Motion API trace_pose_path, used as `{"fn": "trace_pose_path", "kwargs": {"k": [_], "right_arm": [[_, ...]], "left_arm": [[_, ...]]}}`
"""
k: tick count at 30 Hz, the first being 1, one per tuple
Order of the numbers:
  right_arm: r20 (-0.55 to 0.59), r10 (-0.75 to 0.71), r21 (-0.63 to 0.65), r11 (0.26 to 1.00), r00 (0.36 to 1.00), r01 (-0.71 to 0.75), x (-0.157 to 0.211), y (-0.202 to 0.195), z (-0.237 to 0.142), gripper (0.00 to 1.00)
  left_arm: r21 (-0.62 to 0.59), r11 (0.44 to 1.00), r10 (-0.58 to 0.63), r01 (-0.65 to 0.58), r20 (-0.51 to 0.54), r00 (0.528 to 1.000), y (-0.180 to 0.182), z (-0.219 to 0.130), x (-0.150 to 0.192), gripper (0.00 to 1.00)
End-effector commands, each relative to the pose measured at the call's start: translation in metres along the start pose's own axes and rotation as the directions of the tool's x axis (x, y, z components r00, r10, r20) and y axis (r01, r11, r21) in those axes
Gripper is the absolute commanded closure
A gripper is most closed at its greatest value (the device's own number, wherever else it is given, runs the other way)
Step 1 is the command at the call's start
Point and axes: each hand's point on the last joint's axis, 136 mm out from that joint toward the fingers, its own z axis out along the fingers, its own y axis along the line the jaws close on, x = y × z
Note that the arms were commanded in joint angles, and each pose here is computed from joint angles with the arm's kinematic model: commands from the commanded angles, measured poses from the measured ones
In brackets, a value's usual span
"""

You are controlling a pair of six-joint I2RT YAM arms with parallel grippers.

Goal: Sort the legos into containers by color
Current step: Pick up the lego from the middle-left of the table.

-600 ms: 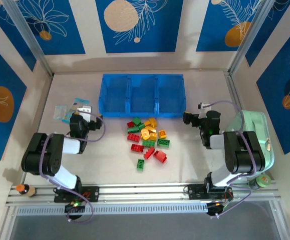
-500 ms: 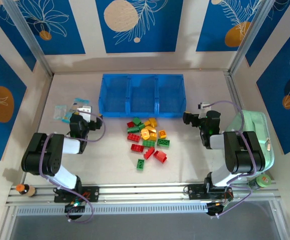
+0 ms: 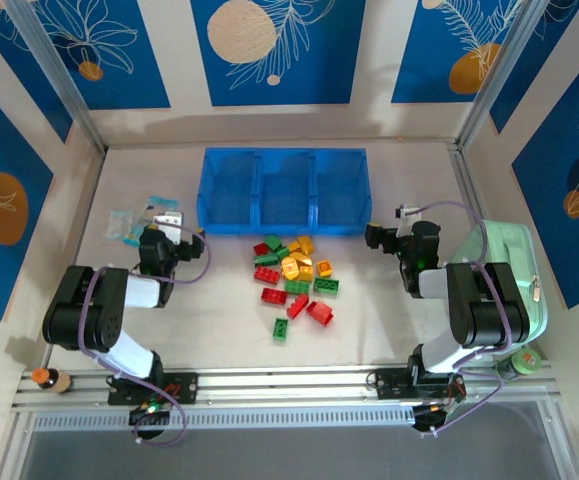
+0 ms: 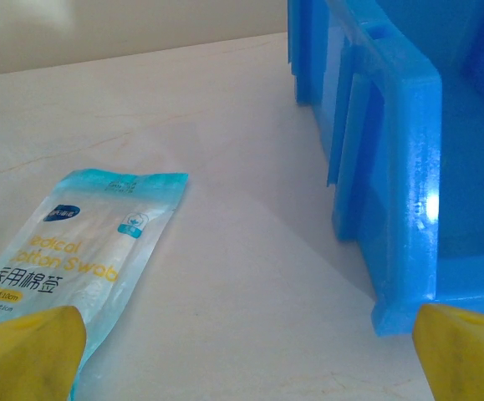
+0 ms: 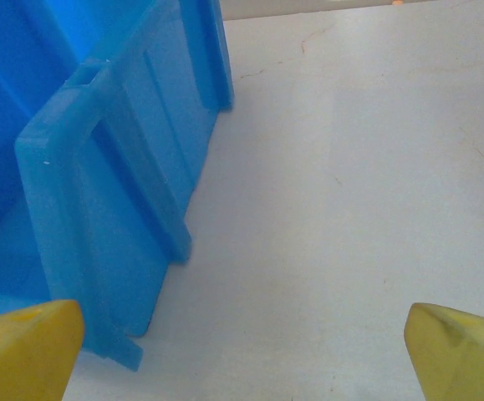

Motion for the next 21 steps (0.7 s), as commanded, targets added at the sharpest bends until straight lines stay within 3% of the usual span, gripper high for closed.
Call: {"fn": "trace_pose_path", "kwargs": {"k": [1,21], "right_arm": [[0.037,-0.004,-0.015,1.000,0.999,0.005,-0.0151,0.0038,-0.0004,0.01],[0.037,-0.004,-0.014,1.000,0.999,0.005,-0.0147,0.0035,-0.0005,0.01]], "left_arm": [[0.007,1.000,-0.008,0.008,0.022,1.000,0.0009,0.0002,-0.0068,0.00],[0.008,1.000,-0.011,0.011,0.016,1.000,0.0011,0.0016,-0.0068,0.00]]}}
